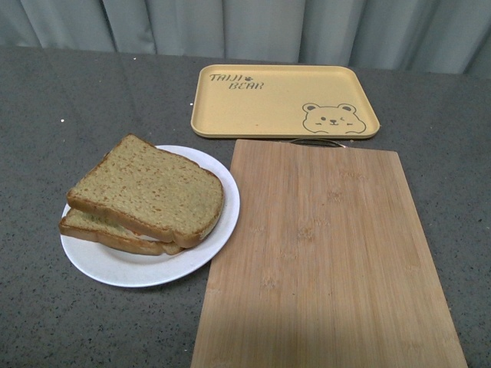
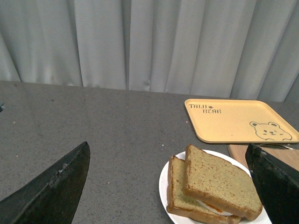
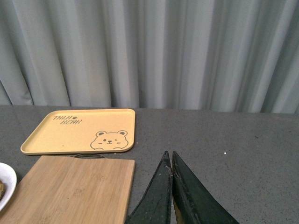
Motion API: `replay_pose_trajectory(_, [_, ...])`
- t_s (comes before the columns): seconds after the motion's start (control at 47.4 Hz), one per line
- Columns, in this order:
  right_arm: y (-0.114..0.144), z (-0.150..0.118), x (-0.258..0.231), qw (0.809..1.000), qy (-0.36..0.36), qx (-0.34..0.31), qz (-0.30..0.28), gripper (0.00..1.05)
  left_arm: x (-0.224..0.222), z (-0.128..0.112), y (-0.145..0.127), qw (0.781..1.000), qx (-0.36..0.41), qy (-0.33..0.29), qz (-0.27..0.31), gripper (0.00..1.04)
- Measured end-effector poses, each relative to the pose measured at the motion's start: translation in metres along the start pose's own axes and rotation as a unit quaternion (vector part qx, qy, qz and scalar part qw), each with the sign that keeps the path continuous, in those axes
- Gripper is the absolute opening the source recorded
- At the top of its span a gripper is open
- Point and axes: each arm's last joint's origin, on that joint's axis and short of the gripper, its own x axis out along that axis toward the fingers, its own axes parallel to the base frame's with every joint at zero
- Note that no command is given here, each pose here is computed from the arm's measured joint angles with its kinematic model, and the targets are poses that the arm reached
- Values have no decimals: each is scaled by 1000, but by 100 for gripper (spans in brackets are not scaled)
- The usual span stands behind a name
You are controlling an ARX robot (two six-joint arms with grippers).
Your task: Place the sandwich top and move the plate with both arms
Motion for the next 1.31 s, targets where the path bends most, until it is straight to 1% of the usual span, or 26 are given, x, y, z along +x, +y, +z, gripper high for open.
replay_pose_trajectory(0.042, [0,0,0,1000,0,0,0,1,0,0,0,1000,0,0,0,98])
replay_pose_trajectory(0.148, [0,0,0,1000,1,-1,0,14,0,0,0,1000,0,0,0,98])
replay_pose_trajectory(0.232, [0,0,0,1000,1,-1,0,34,0,0,0,1000,0,0,0,98])
replay_pose_trajectory(0.316, [0,0,0,1000,1,-1,0,46,0,0,0,1000,0,0,0,98])
replay_pose_trajectory(0.338, [0,0,0,1000,1,-1,0,48,0,0,0,1000,0,0,0,98])
replay_pose_trajectory(0.422, [0,0,0,1000,1,-1,0,62,0,0,0,1000,0,0,0,98])
replay_pose_trajectory(0.443, [0,0,0,1000,1,-1,0,67,0,0,0,1000,-3,3,-1,98])
replay_pose_trajectory(0.464, [0,0,0,1000,1,-1,0,71,0,-1,0,1000,-10,24,-4,98])
replay_pose_trajectory(0.485, [0,0,0,1000,1,-1,0,76,1,-2,-1,997,-29,71,-7,98])
replay_pose_trajectory(0.506, [0,0,0,1000,1,-1,0,80,2,-2,-2,994,-44,103,-6,98])
replay_pose_trajectory(0.549, [0,0,0,1000,1,-1,0,90,8,-7,-4,981,-86,176,6,98])
replay_pose_trajectory(0.591, [0,0,0,1000,1,-1,0,96,13,-11,-6,972,-113,204,9,98])
replay_pose_trajectory(0.612, [0,0,0,1000,1,0,0,97,16,-12,-8,967,-132,215,10,98])
replay_pose_trajectory(0.675, [0,0,0,1000,1,0,0,95,22,-16,-11,959,-156,235,11,98])
replay_pose_trajectory(0.717, [0,0,0,1000,1,-1,0,95,29,-20,-13,949,-187,254,13,98])
replay_pose_trajectory(0.802, [0,0,0,1000,1,-1,0,95,46,-31,-20,920,-252,301,23,98])
replay_pose_trajectory(0.886, [0,0,0,1000,1,-1,0,95,61,-43,-25,895,-292,335,40,98])
replay_pose_trajectory(0.97, [0,0,0,1000,1,-1,0,95,73,-55,-29,877,-315,359,58,98])
replay_pose_trajectory(1.055, [0,0,0,1000,1,-1,0,95,82,-64,-33,864,-327,376,68,98])
replay_pose_trajectory(1.118, [0,0,0,1000,1,-1,0,95,90,-77,-37,846,-340,404,80,98])
replay_pose_trajectory(1.181, [0,0,0,1000,1,-1,0,95,94,-87,-41,834,-344,422,88,98])
replay_pose_trajectory(1.308, [0,0,0,1000,1,-1,0,95,101,-99,-49,821,-349,441,92,98])
